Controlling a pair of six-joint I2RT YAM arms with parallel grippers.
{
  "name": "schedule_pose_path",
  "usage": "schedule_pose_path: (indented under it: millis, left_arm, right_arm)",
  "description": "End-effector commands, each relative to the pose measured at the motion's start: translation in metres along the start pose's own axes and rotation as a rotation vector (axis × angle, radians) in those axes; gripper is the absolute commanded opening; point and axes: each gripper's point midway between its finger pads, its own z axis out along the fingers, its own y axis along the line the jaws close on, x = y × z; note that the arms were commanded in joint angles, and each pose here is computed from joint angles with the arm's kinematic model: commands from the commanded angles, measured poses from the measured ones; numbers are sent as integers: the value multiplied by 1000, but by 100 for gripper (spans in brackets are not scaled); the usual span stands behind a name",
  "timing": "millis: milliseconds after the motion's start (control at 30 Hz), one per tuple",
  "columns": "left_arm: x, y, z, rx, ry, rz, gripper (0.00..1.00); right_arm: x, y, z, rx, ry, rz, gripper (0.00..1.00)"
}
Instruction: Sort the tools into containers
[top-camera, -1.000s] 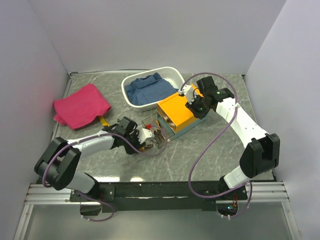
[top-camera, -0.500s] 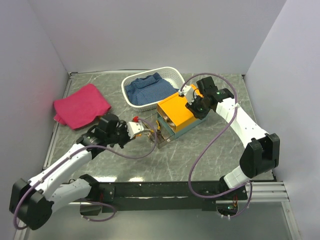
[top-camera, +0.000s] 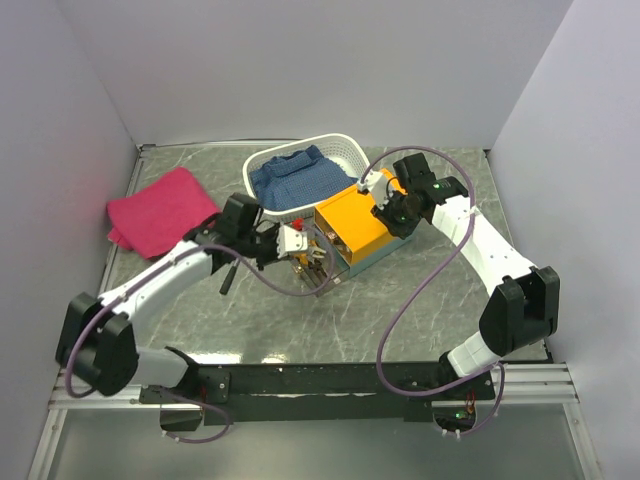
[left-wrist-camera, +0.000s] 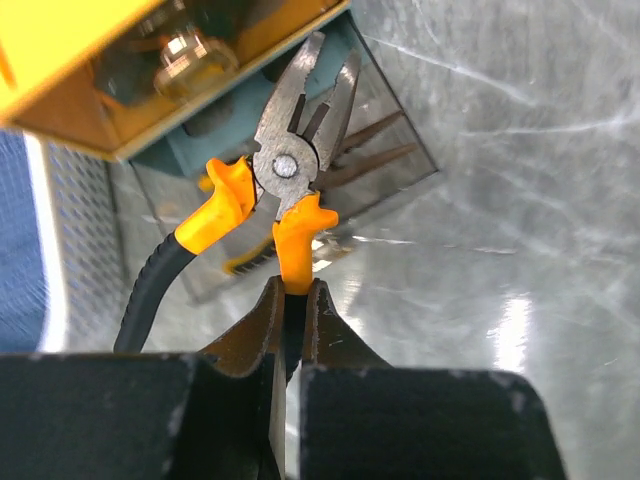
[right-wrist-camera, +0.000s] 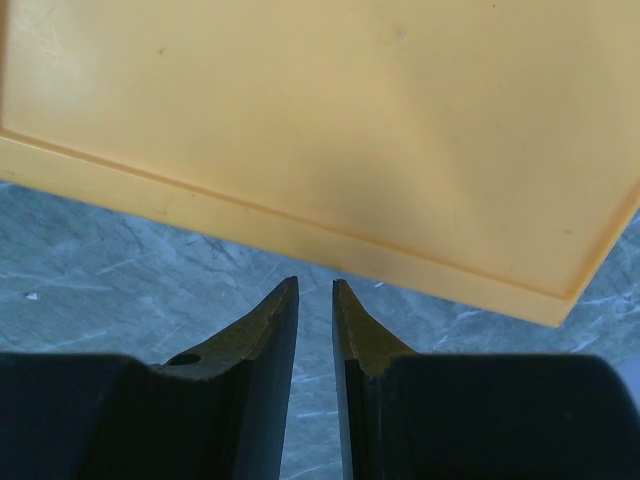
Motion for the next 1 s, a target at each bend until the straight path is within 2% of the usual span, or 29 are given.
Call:
schedule_pose_path:
  millis: [0,33,100,133,367,800,967]
  left_arm:
    - [-24,9,-1,132,-27,223,3]
    - [-35,15,-4,140,-36,252,3]
    - [-21,5,1,237,16,259,3]
    - [-27,10,0,240,12,271,3]
    - [1,-6,10,403,111,322,1]
    - [2,5,39,440,179,336,4]
    - [14,4,58,509,239,319,5]
  right_arm:
    - [-3,-6,-14,46,-35,-15,27]
    - [-2,-6,-14,46,-33,-15,28]
    - [-1,-6,-14,47,-34,-18,28]
    - [-1,-5,-14,46,-35,-18,27]
    - [1,-6,-13,45,-35,-13,27]
    - [3,-8,-12,39,-33,-3,27]
    - [7,-7,-11,38,-28,0,27]
